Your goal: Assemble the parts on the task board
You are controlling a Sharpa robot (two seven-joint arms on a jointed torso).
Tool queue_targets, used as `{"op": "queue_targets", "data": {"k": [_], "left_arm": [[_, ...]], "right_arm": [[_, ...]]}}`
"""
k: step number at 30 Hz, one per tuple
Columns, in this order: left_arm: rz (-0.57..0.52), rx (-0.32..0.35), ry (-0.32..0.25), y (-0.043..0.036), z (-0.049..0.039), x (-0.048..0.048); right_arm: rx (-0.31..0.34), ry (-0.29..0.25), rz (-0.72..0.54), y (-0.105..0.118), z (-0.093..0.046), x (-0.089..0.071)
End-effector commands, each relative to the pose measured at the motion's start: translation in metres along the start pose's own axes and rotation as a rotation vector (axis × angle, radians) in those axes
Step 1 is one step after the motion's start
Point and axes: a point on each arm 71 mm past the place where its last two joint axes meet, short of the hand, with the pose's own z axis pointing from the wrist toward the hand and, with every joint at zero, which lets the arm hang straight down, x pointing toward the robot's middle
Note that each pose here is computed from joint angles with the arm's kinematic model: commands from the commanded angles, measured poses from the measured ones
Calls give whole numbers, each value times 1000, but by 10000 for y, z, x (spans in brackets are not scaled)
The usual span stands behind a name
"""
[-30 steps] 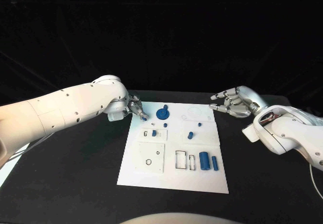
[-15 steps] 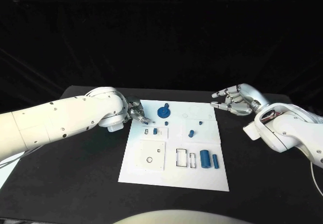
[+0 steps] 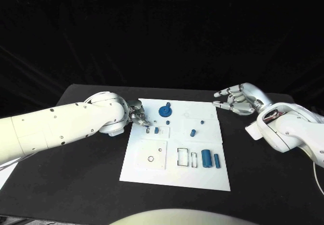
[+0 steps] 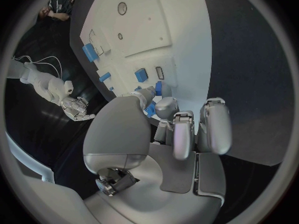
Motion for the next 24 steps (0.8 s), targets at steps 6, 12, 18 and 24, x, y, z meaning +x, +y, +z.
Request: {"op": "queue_targets", "data": {"k": [6,12,18,24], "left_arm": [[50,7,36,-21,-25,45],[68,3,62,-26,-35,72],[78,-1,64,-18,-26,84],[81,-2,72,-24,-10,119]], "right_arm": [[-4,16,-1,4,4,22],[-4,18,0,5,7,29],[-5,20,0,6,7,36],[-6,21,1,7,7,42]]}}
